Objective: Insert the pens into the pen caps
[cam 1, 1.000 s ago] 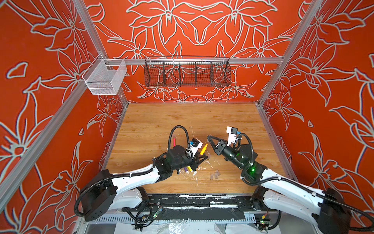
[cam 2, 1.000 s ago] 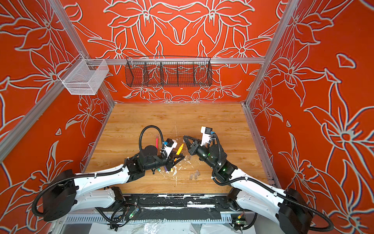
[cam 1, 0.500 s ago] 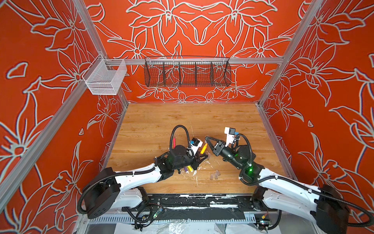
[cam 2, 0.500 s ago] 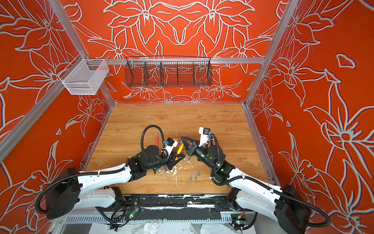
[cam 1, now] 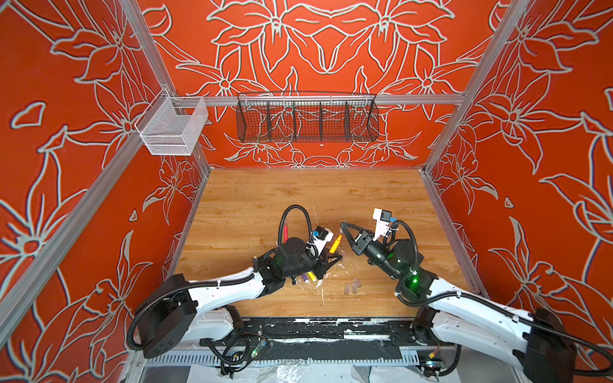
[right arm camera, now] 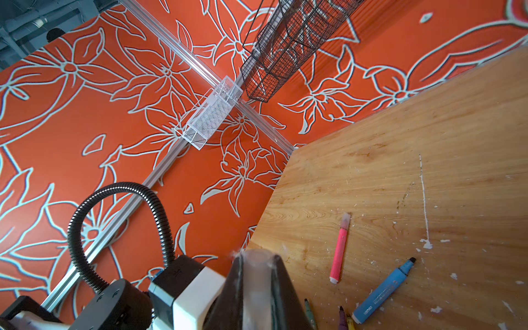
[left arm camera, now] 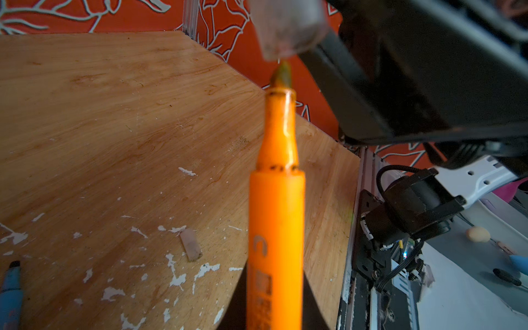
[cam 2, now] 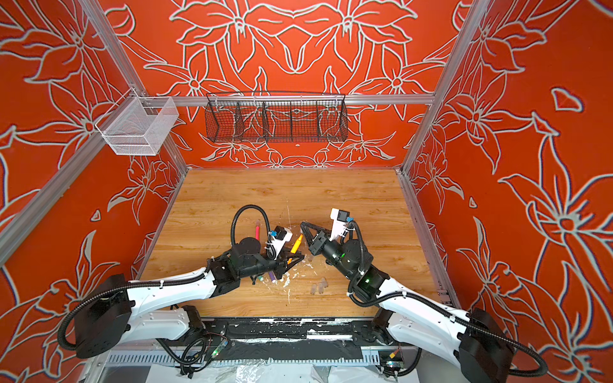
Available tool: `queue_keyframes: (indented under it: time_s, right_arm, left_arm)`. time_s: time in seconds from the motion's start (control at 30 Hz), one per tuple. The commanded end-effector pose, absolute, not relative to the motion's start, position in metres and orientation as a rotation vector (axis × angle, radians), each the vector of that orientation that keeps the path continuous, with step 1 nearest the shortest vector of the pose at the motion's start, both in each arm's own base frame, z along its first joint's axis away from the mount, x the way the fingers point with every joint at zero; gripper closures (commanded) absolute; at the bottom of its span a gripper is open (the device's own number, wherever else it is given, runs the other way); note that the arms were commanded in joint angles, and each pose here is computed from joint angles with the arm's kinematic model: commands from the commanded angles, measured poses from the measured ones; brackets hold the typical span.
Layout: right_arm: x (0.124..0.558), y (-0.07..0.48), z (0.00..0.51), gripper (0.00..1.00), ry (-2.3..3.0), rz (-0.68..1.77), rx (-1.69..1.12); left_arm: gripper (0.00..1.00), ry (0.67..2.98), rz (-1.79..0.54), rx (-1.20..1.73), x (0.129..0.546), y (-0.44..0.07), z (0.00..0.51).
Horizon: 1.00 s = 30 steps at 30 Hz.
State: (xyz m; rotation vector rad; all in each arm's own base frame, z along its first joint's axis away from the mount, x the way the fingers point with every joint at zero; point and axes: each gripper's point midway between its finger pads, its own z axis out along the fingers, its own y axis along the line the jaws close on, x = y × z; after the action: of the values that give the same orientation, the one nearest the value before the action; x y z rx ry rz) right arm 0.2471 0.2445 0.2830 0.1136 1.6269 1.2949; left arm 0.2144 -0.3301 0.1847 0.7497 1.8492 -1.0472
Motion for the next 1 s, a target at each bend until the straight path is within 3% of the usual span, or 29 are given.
queue_keyframes:
  time_s: [0.0, 0.5, 0.97]
  right_arm:
    - [0.251, 0.241, 0.292, 1.00, 1.608, 1.268, 0.131]
    - [0.245, 0.254, 0.282, 1.00, 1.633, 1.342, 0.090]
    - [0.250, 0.239, 0.301, 1.00, 1.601, 1.264, 0.131]
  left_arm:
    - [1.00, 1.768, -1.072, 0.777, 0.211, -0.335, 0.208]
    - [1.00, 1.786, -1.036, 0.722, 0.219, -0.330, 0.205]
    - [1.00, 1.761, -1.042, 0.760, 0.211, -0.328, 0.207]
